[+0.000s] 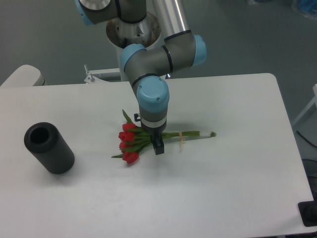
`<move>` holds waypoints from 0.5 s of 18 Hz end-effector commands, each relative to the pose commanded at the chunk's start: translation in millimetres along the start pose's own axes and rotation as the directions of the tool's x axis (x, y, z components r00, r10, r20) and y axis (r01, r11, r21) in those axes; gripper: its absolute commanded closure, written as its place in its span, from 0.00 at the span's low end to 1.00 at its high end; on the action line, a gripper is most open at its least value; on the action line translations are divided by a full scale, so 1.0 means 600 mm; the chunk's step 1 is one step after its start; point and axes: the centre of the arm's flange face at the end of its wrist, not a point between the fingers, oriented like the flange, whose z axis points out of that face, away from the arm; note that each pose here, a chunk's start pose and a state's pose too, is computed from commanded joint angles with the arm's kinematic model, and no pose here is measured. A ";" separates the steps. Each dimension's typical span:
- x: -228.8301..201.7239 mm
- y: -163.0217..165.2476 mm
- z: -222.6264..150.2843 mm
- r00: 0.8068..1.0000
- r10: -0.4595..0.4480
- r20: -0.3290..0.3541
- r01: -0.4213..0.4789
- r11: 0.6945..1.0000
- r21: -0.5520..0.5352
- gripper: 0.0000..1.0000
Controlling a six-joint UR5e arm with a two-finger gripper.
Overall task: Place the flowers on the table
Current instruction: 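Open the gripper to release the tulip stems, then withdraw the open gripper away from the tulips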
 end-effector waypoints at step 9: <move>-0.094 0.041 -0.009 0.998 -0.038 0.048 0.038 0.999 -0.008 0.00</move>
